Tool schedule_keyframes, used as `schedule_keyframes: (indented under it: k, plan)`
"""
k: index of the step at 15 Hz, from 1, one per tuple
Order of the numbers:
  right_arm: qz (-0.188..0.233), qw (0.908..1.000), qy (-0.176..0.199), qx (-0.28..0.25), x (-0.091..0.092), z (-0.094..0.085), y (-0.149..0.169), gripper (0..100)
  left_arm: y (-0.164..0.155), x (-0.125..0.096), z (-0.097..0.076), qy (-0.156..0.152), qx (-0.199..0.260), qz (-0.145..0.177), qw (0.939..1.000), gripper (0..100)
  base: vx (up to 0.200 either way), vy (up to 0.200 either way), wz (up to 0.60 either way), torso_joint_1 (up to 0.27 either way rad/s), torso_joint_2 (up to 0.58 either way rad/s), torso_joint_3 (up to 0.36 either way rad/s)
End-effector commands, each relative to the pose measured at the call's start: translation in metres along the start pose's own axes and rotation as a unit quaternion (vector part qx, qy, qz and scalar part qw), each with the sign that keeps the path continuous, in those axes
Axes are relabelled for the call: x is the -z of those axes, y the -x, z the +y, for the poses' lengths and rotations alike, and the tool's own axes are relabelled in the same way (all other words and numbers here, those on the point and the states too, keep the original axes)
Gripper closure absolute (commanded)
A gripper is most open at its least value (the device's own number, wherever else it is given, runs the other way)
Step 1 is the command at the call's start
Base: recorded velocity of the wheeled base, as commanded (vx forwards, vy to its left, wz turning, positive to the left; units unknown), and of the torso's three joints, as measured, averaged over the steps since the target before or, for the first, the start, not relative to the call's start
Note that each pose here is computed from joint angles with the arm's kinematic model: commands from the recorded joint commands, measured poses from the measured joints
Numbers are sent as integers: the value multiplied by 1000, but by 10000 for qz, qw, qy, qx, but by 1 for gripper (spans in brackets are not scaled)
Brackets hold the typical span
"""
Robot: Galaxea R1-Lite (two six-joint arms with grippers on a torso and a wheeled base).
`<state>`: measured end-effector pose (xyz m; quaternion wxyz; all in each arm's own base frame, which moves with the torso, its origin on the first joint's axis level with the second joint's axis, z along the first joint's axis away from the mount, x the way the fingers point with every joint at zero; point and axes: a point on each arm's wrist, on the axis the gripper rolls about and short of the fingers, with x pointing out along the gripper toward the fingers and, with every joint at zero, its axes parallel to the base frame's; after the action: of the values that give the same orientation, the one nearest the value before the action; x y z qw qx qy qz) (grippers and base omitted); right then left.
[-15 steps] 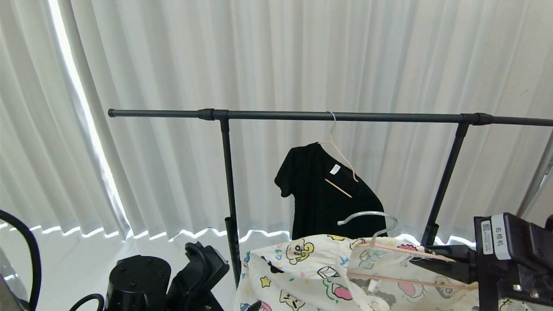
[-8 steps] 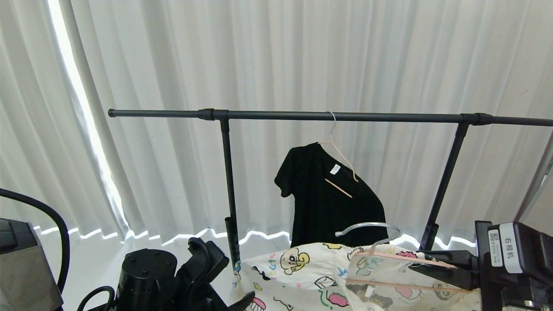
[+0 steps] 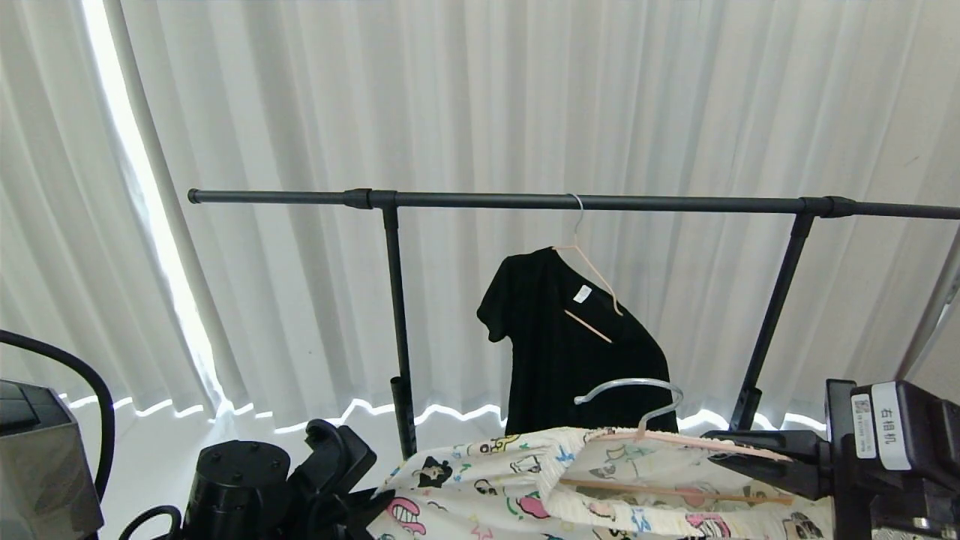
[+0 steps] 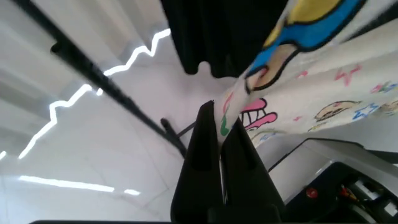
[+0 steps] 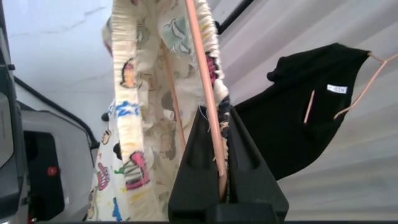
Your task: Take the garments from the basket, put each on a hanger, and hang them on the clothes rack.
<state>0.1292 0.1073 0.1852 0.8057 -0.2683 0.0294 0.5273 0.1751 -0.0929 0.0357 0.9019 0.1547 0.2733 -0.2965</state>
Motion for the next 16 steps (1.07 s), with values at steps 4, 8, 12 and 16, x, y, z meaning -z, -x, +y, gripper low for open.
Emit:
schedule_keyframes:
  k: [4,8,12,16]
  plan:
    - [-117,9999,-52,93,-3,-3,0,100,1,8,6,96,-414,263,9987,100,0,0,0,0,0,0]
    - [-125,9993,-199,294,-4,-4,0,100,2,5,3,37,-388,167,9991,100,0,0,0,0,0,0]
    - [-119,9993,-209,290,-4,-4,0,100,1,-1,3,-4,-450,-156,9989,0,0,0,0,0,0,0]
    - [78,9987,-354,356,6,-1,2,100,2,-17,-6,-175,-305,-874,9956,0,0,0,0,0,0,0]
